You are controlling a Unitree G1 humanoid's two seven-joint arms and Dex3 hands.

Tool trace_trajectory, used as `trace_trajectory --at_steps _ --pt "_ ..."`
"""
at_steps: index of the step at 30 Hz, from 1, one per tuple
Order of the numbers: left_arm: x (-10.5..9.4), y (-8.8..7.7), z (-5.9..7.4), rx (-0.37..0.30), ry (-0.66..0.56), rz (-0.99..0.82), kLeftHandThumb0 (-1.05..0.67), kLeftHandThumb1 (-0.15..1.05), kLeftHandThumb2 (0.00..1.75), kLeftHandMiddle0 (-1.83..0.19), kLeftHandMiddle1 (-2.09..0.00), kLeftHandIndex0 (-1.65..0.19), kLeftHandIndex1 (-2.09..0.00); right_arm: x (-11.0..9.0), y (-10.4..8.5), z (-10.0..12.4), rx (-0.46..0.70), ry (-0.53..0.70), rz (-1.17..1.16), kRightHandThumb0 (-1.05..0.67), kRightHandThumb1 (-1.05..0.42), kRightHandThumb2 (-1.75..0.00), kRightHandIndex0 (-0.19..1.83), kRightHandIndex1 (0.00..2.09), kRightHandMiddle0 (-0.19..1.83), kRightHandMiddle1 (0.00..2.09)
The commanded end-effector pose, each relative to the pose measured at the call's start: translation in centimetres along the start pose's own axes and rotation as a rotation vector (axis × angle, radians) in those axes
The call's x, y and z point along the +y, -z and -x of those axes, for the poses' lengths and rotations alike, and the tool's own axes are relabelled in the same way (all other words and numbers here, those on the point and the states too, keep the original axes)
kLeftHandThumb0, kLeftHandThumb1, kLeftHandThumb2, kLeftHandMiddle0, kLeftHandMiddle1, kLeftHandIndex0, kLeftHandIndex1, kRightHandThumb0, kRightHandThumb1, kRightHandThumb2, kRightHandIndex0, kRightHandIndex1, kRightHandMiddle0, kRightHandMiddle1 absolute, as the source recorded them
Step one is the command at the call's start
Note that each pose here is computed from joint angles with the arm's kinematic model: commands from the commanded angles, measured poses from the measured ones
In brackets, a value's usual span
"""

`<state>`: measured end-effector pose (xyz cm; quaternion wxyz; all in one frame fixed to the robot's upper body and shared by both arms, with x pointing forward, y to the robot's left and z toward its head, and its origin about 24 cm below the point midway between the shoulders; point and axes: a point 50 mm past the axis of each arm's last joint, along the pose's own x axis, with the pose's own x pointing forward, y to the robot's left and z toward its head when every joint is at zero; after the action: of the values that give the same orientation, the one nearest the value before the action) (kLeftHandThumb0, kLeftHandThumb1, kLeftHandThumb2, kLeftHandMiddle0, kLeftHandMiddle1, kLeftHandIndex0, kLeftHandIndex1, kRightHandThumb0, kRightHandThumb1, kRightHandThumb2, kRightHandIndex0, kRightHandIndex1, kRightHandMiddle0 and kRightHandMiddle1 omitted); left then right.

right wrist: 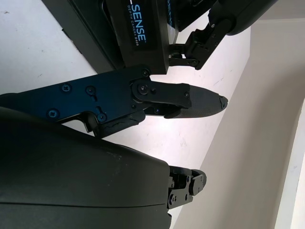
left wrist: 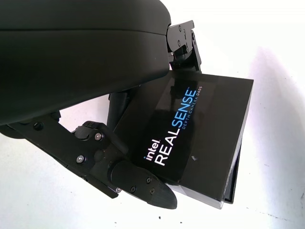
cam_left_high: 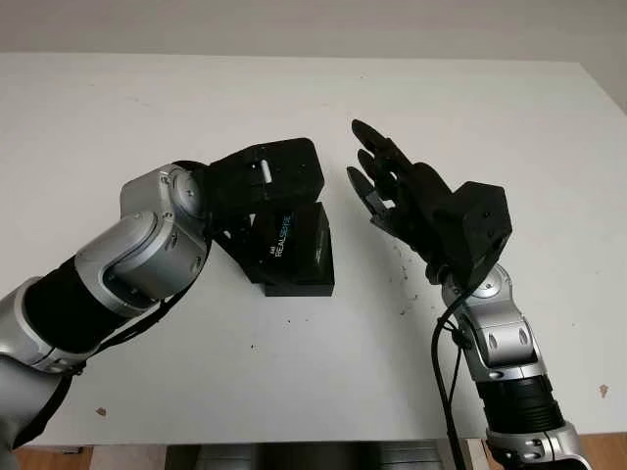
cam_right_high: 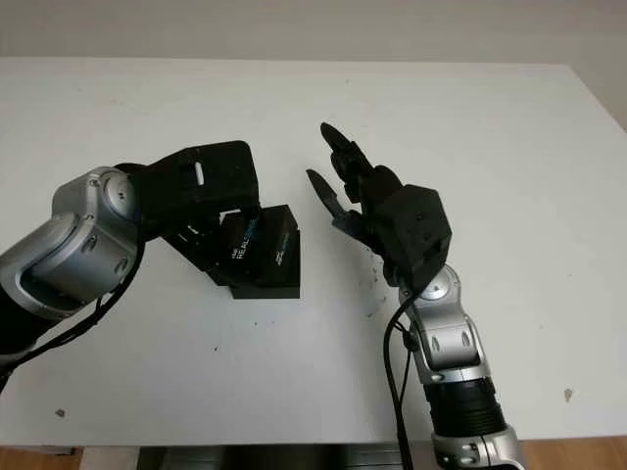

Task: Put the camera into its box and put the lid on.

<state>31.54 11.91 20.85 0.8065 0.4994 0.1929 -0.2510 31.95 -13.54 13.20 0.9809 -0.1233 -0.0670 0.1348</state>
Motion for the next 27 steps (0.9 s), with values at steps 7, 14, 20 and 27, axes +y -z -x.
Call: trace_trajectory --at_steps 7,14,20,27 --pt "-0.3 -0.6 0.0 -0.008 0.006 -0.032 -0.28 1.05 0.26 -0.25 -1.91 -0.16 -1.9 0.0 -0.2 0.0 -0.007 0.009 -0.012 -0.71 -1.05 -0.47 0.06 0.05 0.03 0.19" --pt "-0.6 -1.2 0.0 -0.007 -0.005 0.067 -0.28 1.05 0.3 -0.16 -1.96 -0.07 -1.8 0.0 -0.1 0.0 -0.008 0.016 -0.014 -0.7 -1.05 -0.47 0.05 0.05 0.02 0.18" --pt "-0.9 -1.7 0.1 0.024 0.004 0.132 -0.34 1.05 0.39 -0.02 -1.64 0.19 -1.58 -0.1 0.0 0.2 0.004 0.023 -0.013 -0.7 -1.05 -0.46 0.06 0.06 0.03 0.18" --pt "-0.9 -2.1 0.1 0.008 0.029 0.049 -0.44 1.05 0.41 -0.28 -2.08 -0.32 -2.09 -0.1 0.1 0.2 0.01 0.028 -0.01 -0.7 -1.05 -0.46 0.06 0.06 0.04 0.17"
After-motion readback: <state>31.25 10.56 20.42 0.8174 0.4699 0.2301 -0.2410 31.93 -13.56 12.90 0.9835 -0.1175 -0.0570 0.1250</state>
